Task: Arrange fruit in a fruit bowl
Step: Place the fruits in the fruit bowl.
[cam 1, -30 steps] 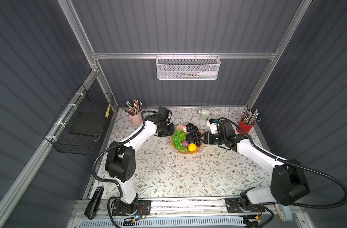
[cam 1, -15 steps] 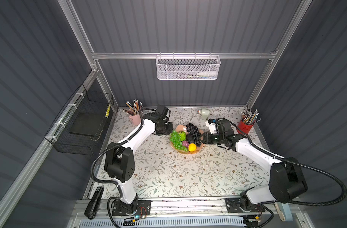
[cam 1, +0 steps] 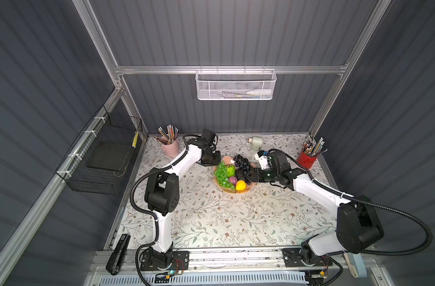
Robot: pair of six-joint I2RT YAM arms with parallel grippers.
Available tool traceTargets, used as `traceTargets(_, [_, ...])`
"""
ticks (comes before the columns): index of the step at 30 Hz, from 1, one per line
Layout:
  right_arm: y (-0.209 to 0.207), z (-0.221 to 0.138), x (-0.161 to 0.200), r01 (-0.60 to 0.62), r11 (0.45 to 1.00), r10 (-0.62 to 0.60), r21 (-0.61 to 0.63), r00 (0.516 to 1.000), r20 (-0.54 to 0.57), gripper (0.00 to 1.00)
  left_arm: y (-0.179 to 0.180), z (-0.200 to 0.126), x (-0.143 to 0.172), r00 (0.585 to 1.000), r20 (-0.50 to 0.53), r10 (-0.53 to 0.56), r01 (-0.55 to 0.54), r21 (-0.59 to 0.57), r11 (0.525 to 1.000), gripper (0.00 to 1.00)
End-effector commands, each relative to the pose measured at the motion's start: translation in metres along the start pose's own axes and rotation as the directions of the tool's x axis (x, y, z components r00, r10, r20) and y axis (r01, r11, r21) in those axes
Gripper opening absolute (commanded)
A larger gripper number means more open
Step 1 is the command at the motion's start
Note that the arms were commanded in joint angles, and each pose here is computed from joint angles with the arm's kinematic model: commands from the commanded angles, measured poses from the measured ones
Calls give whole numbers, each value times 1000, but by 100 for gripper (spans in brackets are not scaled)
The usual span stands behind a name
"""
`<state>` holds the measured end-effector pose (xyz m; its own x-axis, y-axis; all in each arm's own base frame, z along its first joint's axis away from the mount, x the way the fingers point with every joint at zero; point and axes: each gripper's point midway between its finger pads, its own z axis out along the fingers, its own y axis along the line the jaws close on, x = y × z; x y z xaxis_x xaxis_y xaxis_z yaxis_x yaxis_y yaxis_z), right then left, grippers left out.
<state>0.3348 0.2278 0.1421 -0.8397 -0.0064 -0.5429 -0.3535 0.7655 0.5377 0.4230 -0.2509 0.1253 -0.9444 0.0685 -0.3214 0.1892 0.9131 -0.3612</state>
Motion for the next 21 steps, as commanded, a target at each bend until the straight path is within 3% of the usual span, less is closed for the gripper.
traceTargets(1, [9,1,-5,9,1000,-9,-26,1000,2,53,-7,5,2,999,-31,29,-27,45,999,15])
traceTargets(5, [11,2,-5,11,999,-11,-31,1000,-1,53,-7,9,0,998,-27,51,-49,47,998,21])
traceTargets(13, [14,-1,-9,32,999,-32,-19,999,6,53,-17,-11,-15,996,42,74,-77,61,995,65])
traceTargets(17, [12,-8,-16,58,998,-59,9,998,35,53,-17,-24,-14,994,65,90,-93,46,995,70])
traceTargets(21, [1,-21,-34,56,997,-60,48,995,81,53,-10,-29,-1,996,44,72,-73,23,997,62])
